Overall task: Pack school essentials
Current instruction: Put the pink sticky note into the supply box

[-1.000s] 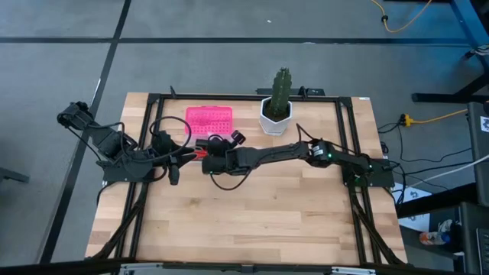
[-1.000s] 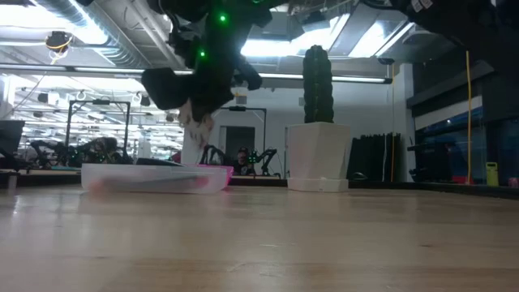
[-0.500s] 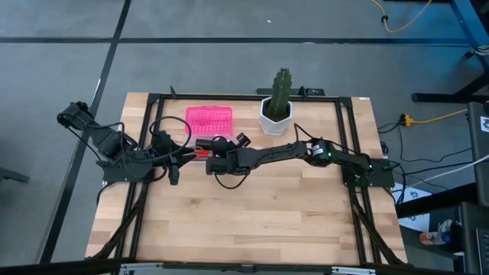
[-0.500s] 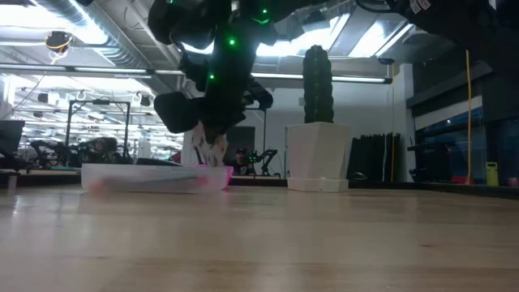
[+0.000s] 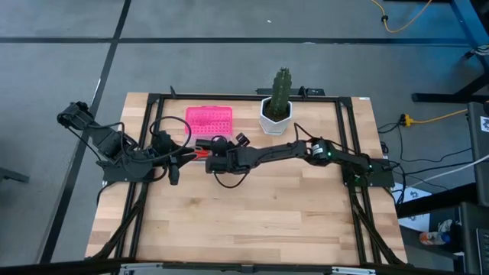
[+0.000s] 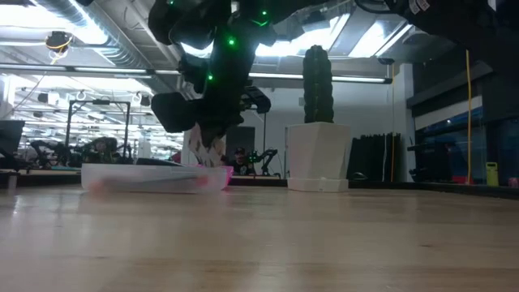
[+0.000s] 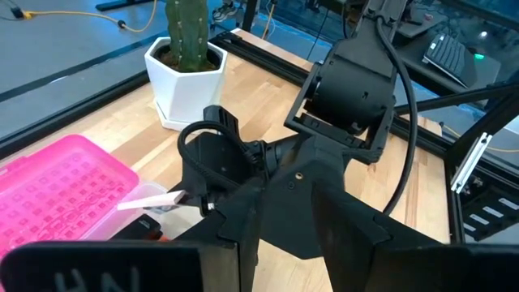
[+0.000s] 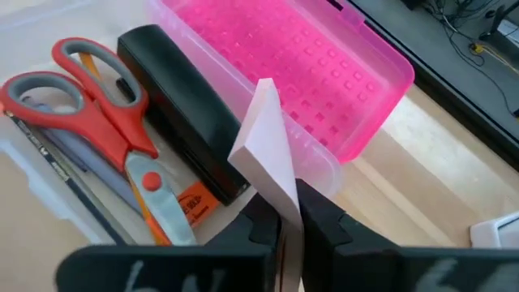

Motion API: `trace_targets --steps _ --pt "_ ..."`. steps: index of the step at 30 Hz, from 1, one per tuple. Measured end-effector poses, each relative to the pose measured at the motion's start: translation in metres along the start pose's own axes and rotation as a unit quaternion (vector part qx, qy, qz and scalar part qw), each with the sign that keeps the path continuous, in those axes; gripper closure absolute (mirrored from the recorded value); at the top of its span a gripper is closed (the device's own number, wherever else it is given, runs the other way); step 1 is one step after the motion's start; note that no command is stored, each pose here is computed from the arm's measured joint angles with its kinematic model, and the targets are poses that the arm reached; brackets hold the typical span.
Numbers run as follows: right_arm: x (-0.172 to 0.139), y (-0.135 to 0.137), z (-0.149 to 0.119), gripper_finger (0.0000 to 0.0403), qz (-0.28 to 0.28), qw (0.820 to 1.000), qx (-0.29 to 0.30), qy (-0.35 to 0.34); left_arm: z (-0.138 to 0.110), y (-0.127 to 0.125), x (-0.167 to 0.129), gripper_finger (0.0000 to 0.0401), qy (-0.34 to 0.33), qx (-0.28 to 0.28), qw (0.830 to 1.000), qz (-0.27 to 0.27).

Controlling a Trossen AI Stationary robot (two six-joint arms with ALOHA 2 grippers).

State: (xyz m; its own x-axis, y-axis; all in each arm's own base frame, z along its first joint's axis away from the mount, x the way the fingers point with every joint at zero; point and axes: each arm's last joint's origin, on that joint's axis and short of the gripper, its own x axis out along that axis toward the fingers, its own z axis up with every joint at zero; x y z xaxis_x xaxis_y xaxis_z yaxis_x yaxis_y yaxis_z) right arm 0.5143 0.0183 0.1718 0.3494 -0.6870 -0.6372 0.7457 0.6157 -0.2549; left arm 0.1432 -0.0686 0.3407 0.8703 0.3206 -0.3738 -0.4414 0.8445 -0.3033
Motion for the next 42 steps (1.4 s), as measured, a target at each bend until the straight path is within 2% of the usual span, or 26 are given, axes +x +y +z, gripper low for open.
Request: trace_targets --steps 8,15,25,34,38,42 --pt "0.009 -0.008 0.005 0.0371 -0.008 1.000 0.007 0.004 0.000 0.000 0.000 0.0296 0.000 0.000 1.000 0.000" --pt "0.017 -0.010 0.012 0.0371 0.039 0.998 0.030 0.025 0.000 0.000 0.000 0.0296 0.000 0.000 1.000 0.000" --pt "0.022 -0.013 0.015 0.0370 0.040 0.998 0.036 0.026 0.000 0.000 0.000 0.0296 0.000 0.000 1.000 0.000" --pt "0.021 -0.010 0.017 0.0369 0.065 0.996 0.051 0.022 0.000 0.000 0.000 0.0296 0.000 0.001 1.000 0.000" --pt "0.021 -0.009 0.019 0.0353 0.069 0.996 0.057 0.016 0.000 0.000 0.000 0.0296 0.000 0.001 1.000 0.000" --pt "0.021 -0.008 0.020 0.0315 0.076 0.995 0.061 0.014 0.000 0.000 0.000 0.0296 0.000 0.001 1.000 0.000"
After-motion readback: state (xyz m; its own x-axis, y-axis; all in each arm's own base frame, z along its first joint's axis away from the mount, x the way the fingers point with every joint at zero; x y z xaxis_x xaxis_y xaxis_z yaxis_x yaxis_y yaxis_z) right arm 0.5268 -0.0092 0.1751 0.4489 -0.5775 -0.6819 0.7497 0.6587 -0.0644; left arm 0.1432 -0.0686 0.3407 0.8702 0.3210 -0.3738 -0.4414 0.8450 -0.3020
